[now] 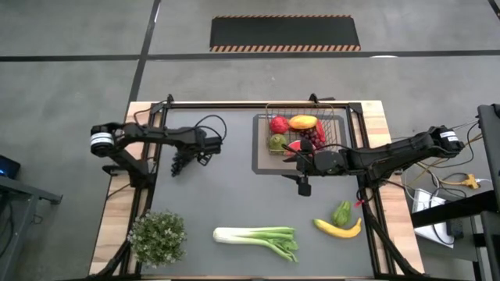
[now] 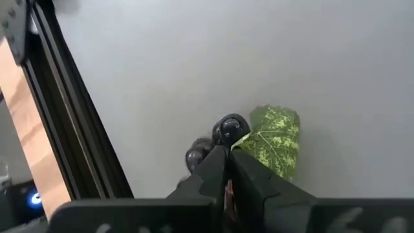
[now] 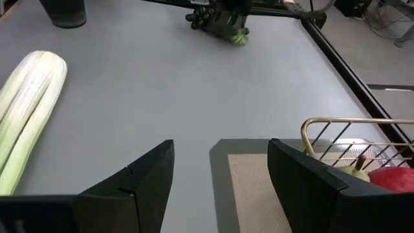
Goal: Build produce basket
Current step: Put the black grapes into the wire basket, then put the black grape into the wire basket
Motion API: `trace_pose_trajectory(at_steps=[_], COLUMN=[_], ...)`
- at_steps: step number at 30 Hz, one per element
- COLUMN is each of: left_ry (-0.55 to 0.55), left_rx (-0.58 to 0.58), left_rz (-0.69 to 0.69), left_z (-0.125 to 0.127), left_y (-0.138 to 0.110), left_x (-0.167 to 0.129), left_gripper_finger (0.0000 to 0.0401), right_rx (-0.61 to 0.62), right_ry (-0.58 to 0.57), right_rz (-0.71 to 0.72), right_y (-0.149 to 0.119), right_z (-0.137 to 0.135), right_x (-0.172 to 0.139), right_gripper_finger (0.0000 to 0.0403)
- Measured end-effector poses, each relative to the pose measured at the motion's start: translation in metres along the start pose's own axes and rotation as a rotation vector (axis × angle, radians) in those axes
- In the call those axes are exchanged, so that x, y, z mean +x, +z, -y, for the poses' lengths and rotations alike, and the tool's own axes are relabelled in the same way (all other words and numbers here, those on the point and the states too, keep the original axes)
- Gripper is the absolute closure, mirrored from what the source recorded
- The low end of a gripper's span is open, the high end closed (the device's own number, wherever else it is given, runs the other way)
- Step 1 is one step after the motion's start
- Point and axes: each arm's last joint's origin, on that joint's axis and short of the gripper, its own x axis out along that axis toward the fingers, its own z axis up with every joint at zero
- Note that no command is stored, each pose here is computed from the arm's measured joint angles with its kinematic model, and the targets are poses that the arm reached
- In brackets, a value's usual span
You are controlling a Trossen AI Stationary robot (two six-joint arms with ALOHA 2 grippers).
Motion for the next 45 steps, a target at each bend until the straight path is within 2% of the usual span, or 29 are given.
trace_pose_trajectory(at_steps=[7,19,26,33,38,41,45], left_ry=[-0.079,-0.439,-0.572,-0.625,-0.553,-0.501,-0.464], left_rx=[-0.023,-0.028,0.048,0.265,0.548,0.67,0.768], left_rz=[0.168,0.6,0.775,0.773,0.74,0.717,0.722], left_z=[-0.007,-0.013,-0.008,0.008,0.033,0.048,0.069], left_y=[-0.001,-0.005,-0.005,-0.006,-0.005,-0.003,0.0], left_x=[-0.032,-0.087,-0.111,-0.108,-0.089,-0.076,-0.061], left_gripper_finger=[0.04,0.04,0.04,0.0401,0.0396,0.0369,0.0308], right_rx=[0.016,0.061,0.067,0.022,0.017,0.021,0.027], right_ry=[-0.001,0.003,0.003,0.0,0.001,0.001,0.002], right_rz=[-0.01,0.071,0.136,0.13,0.107,0.111,0.115], right_y=[-0.005,-0.005,0.001,-0.002,-0.004,-0.004,-0.003], right_z=[0.0,0.0,0.0,-0.003,-0.004,-0.004,-0.003], right_x=[0.001,0.003,0.004,0.013,0.017,0.017,0.015], right_gripper_finger=[0.017,0.0169,0.0143,0.0142,0.0149,0.0149,0.0143])
